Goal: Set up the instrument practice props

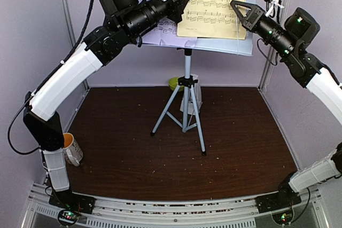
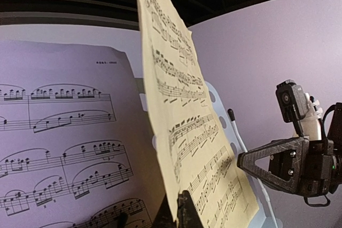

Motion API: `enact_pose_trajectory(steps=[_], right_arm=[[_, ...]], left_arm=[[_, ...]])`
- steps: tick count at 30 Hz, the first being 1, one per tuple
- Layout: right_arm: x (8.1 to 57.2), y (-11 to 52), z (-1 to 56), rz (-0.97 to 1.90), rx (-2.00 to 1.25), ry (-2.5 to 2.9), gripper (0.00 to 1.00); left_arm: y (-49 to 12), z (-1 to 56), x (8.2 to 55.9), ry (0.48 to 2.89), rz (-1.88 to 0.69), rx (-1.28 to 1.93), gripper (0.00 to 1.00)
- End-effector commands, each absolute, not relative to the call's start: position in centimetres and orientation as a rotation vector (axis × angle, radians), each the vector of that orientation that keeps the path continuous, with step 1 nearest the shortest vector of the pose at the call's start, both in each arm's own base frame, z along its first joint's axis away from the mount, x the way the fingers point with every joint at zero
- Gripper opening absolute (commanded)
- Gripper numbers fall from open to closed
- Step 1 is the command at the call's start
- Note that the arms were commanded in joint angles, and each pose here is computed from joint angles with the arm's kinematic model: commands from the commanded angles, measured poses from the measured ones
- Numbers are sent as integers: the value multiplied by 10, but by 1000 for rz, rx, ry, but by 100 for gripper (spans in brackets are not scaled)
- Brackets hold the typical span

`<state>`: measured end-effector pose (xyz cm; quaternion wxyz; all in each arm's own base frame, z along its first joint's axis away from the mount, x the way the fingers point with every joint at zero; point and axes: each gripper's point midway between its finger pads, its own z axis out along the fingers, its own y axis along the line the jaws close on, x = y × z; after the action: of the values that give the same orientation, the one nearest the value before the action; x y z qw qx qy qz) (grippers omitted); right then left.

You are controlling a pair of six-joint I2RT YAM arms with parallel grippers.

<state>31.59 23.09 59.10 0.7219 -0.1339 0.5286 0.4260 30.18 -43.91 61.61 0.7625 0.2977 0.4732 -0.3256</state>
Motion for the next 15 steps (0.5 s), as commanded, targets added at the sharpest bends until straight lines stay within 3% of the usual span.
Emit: enact_pose_trajectory(steps=[1,13,15], right_arm=[[298,225,607,942,-337,1091,0],[298,226,606,938,-340,1091,0],[298,226,606,936,-339,1092,0]], left_arm=[[-443,625,297,975,-721,669,0],[-442,622,296,991,-710,682,1],[-440,624,295,988,-710,681,9]])
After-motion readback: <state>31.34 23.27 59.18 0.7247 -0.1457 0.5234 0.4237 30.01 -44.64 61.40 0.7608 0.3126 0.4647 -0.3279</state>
